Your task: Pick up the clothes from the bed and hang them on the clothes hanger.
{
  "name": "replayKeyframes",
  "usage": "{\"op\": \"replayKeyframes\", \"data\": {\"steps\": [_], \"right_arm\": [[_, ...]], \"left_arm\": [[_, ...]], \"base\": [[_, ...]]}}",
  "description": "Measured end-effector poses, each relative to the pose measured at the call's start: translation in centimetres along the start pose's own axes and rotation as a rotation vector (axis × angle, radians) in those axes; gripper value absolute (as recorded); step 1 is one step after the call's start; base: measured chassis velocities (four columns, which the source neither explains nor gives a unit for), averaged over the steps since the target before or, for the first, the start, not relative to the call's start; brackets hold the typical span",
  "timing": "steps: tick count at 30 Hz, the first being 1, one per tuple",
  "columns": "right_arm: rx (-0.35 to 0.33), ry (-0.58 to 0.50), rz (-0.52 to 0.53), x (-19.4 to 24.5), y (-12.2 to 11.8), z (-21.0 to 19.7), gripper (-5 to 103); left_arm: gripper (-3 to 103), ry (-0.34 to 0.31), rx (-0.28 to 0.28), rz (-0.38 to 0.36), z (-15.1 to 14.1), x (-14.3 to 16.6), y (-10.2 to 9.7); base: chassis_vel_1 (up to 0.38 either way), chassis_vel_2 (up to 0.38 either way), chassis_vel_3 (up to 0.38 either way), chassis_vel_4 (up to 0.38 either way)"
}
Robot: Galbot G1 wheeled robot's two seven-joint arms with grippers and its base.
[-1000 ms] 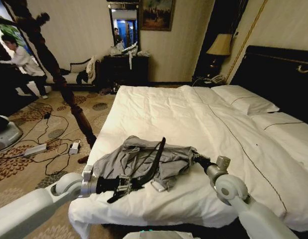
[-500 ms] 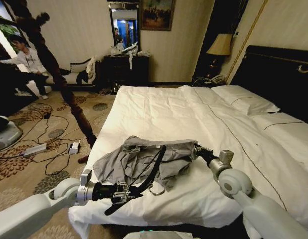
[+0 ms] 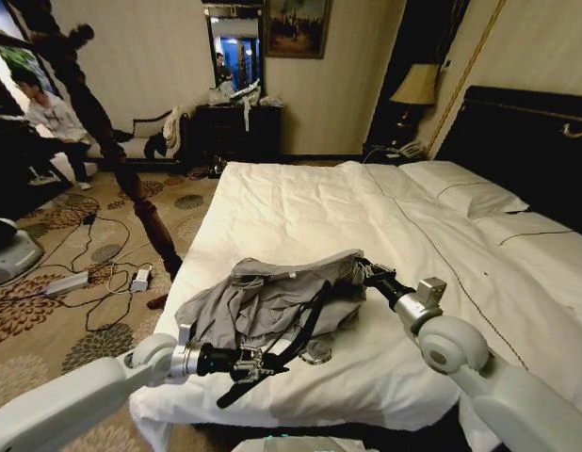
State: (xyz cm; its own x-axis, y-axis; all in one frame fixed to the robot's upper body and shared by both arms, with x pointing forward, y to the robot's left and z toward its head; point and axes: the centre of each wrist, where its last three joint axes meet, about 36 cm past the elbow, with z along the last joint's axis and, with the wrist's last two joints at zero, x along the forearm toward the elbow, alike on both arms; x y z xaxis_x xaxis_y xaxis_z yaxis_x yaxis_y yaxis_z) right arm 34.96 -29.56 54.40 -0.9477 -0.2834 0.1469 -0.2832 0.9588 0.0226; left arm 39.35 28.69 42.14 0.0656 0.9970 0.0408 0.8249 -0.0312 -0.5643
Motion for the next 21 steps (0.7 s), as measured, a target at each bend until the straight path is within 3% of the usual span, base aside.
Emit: {"op": "replayKeyframes", "data": {"steps": [6, 12, 21], "right_arm": [[-0.013, -0.006, -0.032, 0.5, 0.6, -0.7, 0], [-0.054, -0.006, -0.054, 0.9, 1.1, -1.3, 0], [-0.075, 0.007, -0.069, 1.3, 1.6, -1.4, 0]], "left_arm": [[23, -0.016, -0.004, 0.01, -0.8, -1.0, 1.6], [23, -0.07, 0.05, 0.028, -1.1, -2.5, 2.5], [23, -0.086, 0.058, 0.032, -0.6, -3.5, 3.8]], "base": [[0.0, 0.0, 0.0, 0.0], [0.0, 0.0, 0.0, 0.0], [0.0, 0.0, 0.0, 0.0]]}}
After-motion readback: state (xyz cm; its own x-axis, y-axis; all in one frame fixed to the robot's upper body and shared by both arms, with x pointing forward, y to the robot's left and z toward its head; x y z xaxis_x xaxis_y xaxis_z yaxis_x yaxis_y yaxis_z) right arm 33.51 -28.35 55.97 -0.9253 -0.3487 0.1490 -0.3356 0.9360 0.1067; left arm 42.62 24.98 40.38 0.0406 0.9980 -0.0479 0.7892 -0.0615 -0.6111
